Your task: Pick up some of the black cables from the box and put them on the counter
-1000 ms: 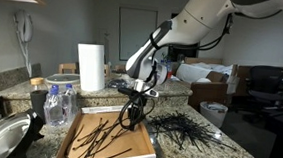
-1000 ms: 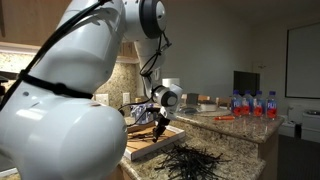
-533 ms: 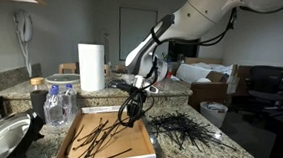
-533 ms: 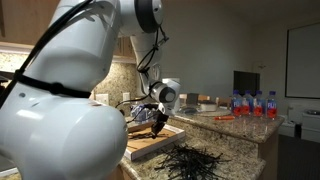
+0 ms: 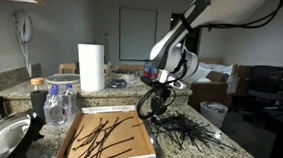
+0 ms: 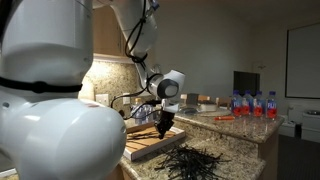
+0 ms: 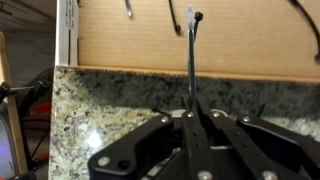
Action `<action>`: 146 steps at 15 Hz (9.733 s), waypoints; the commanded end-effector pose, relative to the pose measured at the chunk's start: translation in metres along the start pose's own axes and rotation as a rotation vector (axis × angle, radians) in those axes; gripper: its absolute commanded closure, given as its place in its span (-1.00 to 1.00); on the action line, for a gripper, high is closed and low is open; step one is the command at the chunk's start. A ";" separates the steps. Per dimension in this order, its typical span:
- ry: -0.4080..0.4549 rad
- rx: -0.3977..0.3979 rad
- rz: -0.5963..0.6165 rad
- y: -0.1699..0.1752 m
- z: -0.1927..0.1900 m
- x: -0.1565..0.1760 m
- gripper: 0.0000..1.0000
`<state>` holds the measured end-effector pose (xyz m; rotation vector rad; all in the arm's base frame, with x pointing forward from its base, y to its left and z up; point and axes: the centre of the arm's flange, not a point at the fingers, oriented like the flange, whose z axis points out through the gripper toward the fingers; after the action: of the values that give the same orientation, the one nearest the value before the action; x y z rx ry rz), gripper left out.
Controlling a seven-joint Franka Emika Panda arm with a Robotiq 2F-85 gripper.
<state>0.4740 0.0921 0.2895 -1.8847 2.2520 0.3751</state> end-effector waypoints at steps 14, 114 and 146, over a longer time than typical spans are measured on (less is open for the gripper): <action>-0.123 0.388 0.520 0.016 -0.054 0.190 0.36; -0.007 0.168 0.113 0.005 -0.040 0.101 0.98; 0.193 0.400 -0.291 -0.030 -0.048 -0.063 -1.00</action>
<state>0.5105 0.0885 0.3246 -1.9340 2.0201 -0.2258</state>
